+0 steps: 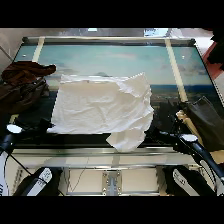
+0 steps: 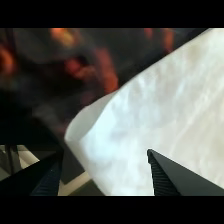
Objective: Fold the shirts.
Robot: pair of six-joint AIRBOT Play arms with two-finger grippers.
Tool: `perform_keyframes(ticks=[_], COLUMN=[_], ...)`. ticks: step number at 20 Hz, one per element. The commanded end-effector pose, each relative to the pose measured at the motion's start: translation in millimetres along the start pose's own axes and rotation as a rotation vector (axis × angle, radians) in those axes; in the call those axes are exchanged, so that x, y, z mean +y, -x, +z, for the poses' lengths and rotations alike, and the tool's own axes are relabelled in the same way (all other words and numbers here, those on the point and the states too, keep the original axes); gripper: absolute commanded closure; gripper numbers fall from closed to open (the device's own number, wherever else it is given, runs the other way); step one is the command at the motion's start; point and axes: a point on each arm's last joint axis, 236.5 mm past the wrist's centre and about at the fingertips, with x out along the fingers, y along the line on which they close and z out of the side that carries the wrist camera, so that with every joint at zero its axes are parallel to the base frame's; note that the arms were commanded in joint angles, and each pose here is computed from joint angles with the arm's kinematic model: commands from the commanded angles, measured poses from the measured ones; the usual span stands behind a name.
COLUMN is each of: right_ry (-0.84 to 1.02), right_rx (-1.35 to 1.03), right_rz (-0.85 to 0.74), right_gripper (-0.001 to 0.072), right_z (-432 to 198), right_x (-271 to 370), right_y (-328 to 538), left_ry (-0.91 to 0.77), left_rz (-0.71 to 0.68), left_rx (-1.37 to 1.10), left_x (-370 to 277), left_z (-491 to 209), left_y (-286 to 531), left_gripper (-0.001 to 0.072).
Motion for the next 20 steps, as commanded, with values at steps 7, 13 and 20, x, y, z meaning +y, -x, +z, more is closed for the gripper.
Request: perform_keyframes(ticks=[7, 13, 20], right_ry=[0.043, 0.503, 0.979], right_rx=[-0.006, -0.18, -0.892], right_rz=[0.06, 0.277, 0.052], right_gripper=[0.0683, 0.0684, 0.0685], right_z=[0, 22, 22], right_x=[16, 147, 275], right_y=[3, 90, 339], left_ry=[-0.014, -0.608, -1.134], left_rz=[-0.149, -0.746, -0.877], left_rx=[-0.026, -0.308, -0.839], left_x=[-38, -232, -297], left_z=[12, 26, -42], left_y=[-1, 189, 435], left_gripper=[0.0694, 0.0694, 0.0695])
